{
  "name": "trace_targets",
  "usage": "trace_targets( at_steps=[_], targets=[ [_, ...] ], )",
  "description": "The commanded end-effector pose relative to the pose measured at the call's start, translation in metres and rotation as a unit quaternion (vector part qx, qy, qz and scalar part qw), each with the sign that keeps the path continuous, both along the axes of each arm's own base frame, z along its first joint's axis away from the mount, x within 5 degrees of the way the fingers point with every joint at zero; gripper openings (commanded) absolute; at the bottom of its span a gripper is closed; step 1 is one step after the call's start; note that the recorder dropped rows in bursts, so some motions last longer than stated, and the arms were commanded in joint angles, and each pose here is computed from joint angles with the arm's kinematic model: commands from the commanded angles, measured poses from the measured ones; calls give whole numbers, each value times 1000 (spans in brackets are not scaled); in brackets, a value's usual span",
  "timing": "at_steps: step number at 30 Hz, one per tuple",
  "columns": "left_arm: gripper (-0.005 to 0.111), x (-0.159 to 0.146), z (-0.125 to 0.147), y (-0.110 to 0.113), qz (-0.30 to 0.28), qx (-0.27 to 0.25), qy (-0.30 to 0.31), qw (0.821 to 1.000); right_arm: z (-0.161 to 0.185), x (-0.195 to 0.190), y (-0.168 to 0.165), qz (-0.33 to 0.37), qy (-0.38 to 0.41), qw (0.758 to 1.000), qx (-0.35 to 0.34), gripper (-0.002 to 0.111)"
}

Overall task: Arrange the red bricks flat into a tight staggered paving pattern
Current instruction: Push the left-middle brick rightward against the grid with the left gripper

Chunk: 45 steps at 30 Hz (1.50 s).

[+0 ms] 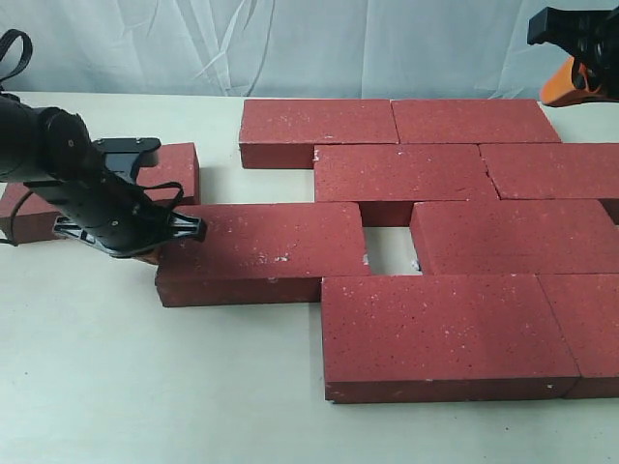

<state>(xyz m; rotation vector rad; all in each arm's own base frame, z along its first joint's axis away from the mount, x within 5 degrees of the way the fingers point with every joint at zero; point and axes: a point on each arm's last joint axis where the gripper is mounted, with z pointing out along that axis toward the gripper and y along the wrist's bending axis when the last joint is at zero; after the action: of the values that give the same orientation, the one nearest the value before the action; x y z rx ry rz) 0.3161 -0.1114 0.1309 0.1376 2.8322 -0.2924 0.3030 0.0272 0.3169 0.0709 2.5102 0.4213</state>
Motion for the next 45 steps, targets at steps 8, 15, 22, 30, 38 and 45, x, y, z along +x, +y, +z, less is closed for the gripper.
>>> trace_targets(
  at_steps=[8,15,22,30,38,45],
  targets=[
    [0,1,-10,-17,-9,-79,7,997,1,-1,-1,-1,-5,1000,-2,-1],
    [0,2,-8,-21,-12,-101,-1,995,1,-1,-1,-1,-5,1000,-2,-1],
    [0,-1,-4,-40,-49,-101,-12,994,1,-1,-1,-1,-5,1000,-2,-1],
    [0,-2,-8,-52,-63,-97,-15,993,1,-1,-1,-1,-5,1000,-2,-1],
    [0,-2,-13,-52,-70,-92,-7,993,1,-1,-2,-1,-5,1000,-3,-1],
    [0,-3,-14,-48,-89,-79,-2,993,-1,1,-2,0,-2,1000,-5,-1]
  ],
)
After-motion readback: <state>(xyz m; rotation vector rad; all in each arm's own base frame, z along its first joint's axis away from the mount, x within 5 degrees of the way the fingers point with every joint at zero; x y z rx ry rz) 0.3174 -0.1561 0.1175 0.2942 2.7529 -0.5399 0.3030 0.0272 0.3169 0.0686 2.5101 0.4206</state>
